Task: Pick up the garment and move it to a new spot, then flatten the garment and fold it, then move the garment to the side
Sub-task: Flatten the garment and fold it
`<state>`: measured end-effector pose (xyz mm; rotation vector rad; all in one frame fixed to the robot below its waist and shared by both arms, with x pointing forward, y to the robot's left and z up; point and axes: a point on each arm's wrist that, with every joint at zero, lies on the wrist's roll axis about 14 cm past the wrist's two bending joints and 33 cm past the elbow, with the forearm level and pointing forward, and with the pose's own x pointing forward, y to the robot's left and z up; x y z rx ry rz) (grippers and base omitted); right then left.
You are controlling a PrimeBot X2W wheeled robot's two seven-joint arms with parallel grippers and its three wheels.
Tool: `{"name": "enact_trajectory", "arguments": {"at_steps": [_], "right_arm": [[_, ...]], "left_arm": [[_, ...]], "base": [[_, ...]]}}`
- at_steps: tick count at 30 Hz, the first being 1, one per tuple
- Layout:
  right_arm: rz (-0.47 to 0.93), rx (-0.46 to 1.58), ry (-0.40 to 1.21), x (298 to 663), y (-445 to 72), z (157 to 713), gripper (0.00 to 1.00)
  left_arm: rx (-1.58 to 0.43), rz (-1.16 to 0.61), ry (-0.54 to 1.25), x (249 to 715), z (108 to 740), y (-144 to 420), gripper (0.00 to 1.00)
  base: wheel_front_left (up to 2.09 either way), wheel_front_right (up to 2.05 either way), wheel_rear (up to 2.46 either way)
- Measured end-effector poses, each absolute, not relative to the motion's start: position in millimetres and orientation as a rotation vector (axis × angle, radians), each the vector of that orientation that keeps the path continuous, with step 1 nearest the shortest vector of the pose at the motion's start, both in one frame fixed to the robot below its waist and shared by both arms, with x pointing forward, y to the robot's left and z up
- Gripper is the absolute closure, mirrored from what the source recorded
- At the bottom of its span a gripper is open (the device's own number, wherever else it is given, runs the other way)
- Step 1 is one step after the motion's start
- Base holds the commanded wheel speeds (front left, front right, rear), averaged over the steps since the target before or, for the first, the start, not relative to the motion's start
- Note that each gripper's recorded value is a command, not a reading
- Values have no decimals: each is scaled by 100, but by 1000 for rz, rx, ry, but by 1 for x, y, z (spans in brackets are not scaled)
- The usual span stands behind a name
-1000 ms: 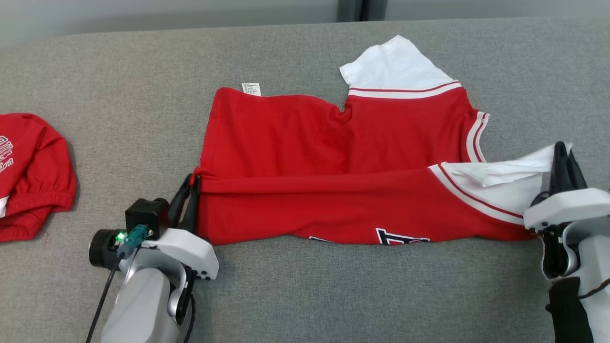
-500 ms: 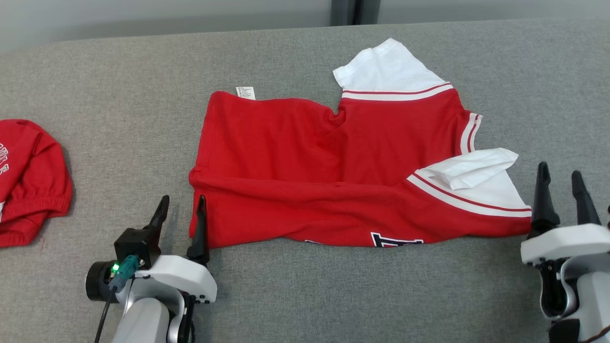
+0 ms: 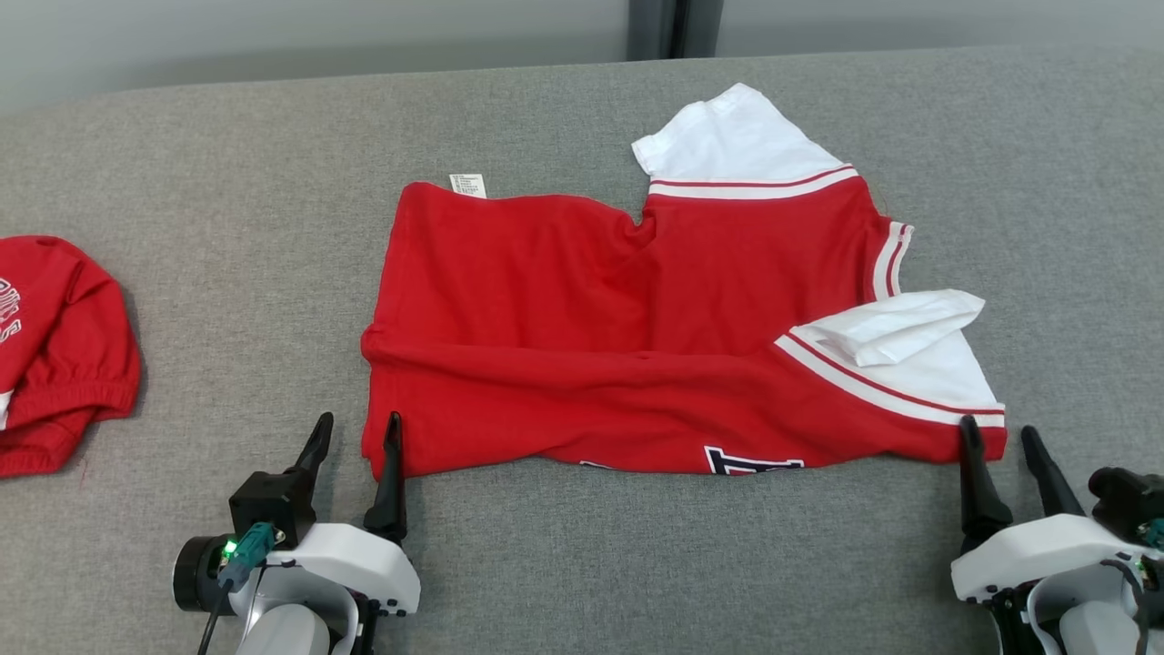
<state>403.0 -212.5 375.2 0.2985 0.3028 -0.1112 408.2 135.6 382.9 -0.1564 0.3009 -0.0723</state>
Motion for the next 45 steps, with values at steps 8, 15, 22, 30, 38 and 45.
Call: {"name": "enact_trajectory", "arguments": {"at_steps": [8,15,22,30,38,45], "right_arm": [[-69,289,382,401,-201,355,100],[-50,296,377,407,-200,358,100],[-93,248,287,420,-233,384,100],[-81,232,257,429,-231,393,100],[-84,230,259,430,-231,392,100],[-83,234,257,432,-230,393,100]], "left_arm": [[-153,-62,312,405,380,139,0],[-158,-45,320,404,377,144,0],[-187,-89,328,404,375,132,0],[-258,-185,340,406,374,106,0],[-288,-241,366,400,369,90,34],[-297,-249,329,403,380,90,100]], "base": [[0,0,0],[0,0,0],[0,0,0],[0,0,0],[0,0,0],[0,0,0]]}}
